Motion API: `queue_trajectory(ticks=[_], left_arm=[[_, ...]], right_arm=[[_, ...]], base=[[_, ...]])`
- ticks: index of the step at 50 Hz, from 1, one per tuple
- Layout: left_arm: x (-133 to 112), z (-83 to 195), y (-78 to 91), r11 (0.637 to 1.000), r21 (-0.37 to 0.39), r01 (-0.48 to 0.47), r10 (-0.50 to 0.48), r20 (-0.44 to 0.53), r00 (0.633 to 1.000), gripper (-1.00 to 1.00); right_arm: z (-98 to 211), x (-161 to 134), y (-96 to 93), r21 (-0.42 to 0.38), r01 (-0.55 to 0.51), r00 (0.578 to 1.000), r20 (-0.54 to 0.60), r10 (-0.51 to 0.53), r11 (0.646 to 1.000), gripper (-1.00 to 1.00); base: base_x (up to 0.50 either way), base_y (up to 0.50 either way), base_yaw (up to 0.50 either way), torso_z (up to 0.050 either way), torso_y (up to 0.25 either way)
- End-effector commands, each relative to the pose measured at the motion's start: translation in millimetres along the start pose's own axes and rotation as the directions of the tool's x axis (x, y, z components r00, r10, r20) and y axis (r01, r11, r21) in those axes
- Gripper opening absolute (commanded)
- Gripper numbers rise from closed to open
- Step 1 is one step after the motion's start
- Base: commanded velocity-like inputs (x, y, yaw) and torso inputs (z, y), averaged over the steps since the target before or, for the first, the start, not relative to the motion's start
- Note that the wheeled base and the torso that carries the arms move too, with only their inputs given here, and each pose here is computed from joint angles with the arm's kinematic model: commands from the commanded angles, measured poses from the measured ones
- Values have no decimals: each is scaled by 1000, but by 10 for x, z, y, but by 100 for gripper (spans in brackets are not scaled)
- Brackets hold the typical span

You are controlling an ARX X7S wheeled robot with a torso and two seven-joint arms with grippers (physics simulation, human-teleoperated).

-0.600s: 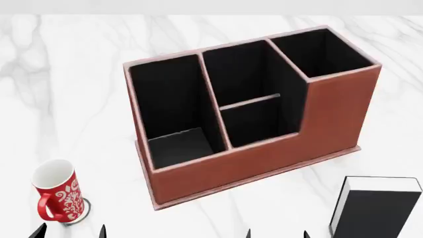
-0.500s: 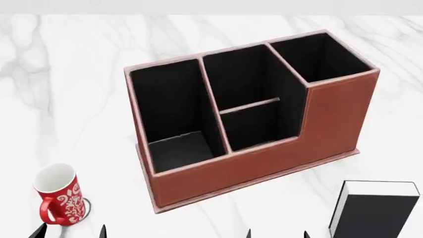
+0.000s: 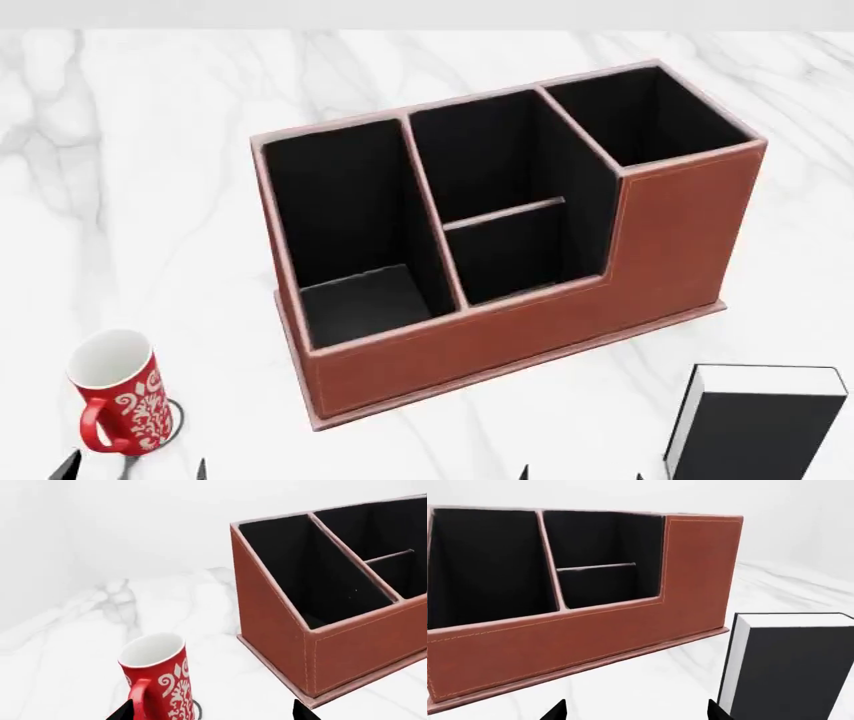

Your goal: Pick up the book and place it in the left compartment of the caddy.

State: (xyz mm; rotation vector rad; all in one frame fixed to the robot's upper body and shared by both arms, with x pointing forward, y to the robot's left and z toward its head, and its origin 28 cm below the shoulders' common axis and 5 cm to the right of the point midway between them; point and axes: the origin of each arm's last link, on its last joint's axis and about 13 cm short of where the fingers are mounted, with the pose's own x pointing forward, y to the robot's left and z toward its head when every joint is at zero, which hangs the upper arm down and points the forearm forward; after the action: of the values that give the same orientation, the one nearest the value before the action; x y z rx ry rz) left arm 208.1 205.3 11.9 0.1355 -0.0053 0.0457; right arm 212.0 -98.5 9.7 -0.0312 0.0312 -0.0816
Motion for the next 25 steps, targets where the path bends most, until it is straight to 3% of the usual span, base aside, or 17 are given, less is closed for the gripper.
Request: queue_trajectory(ticks=[1, 25], left_arm=[[-25, 157, 40, 999, -35, -20, 22, 60, 998, 100], [-280, 1041, 154, 1000, 2, -14, 13, 293, 956, 100]], right_arm=[[226, -39, -17, -21, 5, 998, 62, -4, 1000, 100], [1043, -277, -10, -19, -8, 957, 291, 13, 1000, 100]], base=[[0, 0, 0, 0, 0], [0, 0, 0, 0, 0]])
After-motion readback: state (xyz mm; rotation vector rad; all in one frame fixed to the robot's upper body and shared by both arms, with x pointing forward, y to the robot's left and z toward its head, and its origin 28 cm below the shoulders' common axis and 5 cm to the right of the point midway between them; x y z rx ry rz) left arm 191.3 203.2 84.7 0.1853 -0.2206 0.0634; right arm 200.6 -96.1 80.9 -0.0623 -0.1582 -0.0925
